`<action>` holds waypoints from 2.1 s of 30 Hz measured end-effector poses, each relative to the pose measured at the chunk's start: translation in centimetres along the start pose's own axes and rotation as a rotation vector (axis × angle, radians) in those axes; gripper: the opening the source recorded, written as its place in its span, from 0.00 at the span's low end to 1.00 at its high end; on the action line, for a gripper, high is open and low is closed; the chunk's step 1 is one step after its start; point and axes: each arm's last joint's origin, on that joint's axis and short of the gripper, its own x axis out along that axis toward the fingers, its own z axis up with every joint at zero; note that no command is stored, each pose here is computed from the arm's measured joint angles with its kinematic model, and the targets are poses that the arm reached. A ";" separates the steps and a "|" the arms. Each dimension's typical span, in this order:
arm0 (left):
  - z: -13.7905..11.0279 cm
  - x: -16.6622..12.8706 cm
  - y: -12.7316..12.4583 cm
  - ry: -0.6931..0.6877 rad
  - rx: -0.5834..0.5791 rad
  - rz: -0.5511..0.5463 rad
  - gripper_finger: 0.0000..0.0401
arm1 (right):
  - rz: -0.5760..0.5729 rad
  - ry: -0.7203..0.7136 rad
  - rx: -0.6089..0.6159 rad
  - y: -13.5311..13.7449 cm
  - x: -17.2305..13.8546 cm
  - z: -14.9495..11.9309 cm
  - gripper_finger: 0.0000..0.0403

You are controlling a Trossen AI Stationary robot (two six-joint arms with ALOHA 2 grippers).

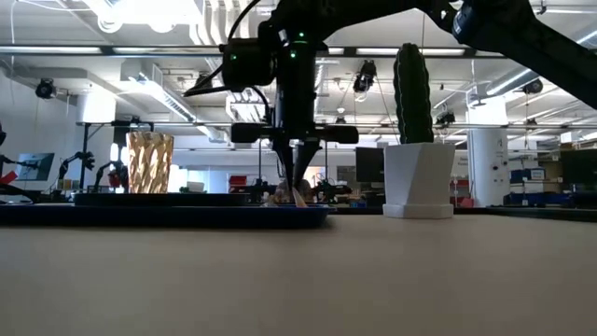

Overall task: Pick and place plate/cup/fork/spoon on tray
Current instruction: Put the orange fork on the blue serving tray to the right of the orange spoon

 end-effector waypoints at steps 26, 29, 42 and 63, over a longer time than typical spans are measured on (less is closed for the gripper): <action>0.0 0.1 0.0 0.004 0.000 0.000 0.00 | 0.031 0.068 0.162 -0.3 4.6 -1.0 0.02; 0.0 0.1 0.0 0.005 0.000 0.000 0.00 | 0.029 0.068 0.171 -0.5 4.7 -0.6 0.02; -0.3 0.0 0.0 0.033 -0.004 -0.004 0.00 | 0.027 0.035 0.189 -1.7 5.5 2.4 0.02; -0.3 0.1 0.0 0.029 -0.004 -0.004 0.00 | 0.062 0.020 0.151 -0.9 5.1 1.9 0.07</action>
